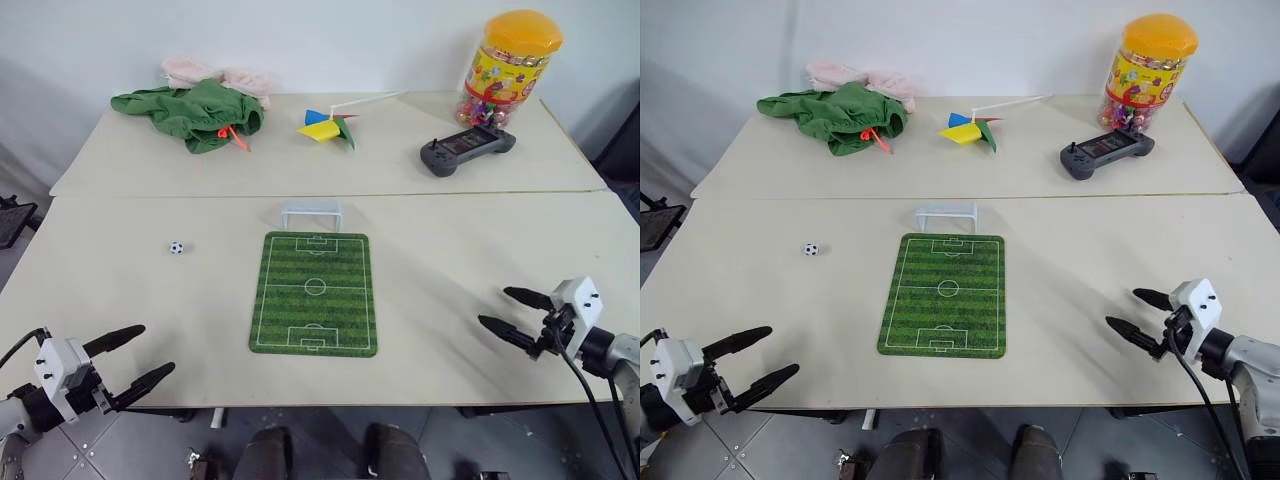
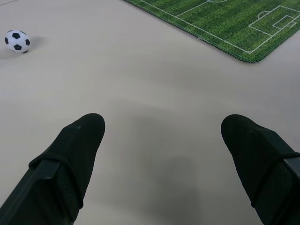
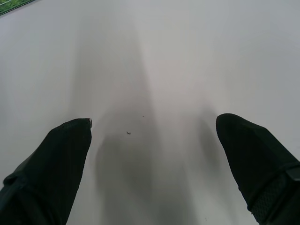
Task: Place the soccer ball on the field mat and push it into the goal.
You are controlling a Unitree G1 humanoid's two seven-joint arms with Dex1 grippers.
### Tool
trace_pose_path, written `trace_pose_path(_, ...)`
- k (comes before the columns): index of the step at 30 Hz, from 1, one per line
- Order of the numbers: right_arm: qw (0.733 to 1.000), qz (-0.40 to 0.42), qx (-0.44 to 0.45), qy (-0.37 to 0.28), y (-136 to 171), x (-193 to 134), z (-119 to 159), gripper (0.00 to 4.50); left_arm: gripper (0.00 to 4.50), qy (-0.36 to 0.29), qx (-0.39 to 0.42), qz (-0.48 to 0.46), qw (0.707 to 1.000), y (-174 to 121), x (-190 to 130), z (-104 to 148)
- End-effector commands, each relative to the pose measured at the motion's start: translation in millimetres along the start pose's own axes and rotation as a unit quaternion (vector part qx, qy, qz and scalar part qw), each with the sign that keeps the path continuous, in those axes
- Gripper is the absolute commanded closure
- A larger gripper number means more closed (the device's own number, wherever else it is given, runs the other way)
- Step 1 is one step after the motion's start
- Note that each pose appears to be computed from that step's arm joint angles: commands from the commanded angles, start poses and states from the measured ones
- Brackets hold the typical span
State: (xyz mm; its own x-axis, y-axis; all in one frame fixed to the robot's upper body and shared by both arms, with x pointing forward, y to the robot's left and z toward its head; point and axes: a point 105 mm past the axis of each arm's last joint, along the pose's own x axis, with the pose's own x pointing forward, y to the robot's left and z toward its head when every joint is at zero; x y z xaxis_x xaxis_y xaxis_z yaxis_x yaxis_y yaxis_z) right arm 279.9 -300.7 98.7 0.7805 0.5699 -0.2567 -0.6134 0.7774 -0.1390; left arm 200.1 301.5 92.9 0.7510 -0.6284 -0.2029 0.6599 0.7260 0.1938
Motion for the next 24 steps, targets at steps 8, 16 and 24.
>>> trace_pose_path(8, 1.0, -0.007, -0.012, -0.013, -5.0, -9.3, 10.6, 0.0, 0.05, -0.022, 0.005, 0.022, 1.0, 4.9, 10.1, 19.5)
trace_pose_path(16, 0.998, 0.037, -0.021, -0.042, 1.9, -9.5, 30.3, 0.0, 0.05, -0.058, 0.024, 0.067, 0.996, 14.5, 25.6, 48.4)
trace_pose_path(24, 0.989, 0.112, -0.03, -0.089, 24.6, -8.5, 61.0, 0.0, 0.05, -0.068, 0.025, 0.19, 0.979, 60.9, 48.8, 63.1)
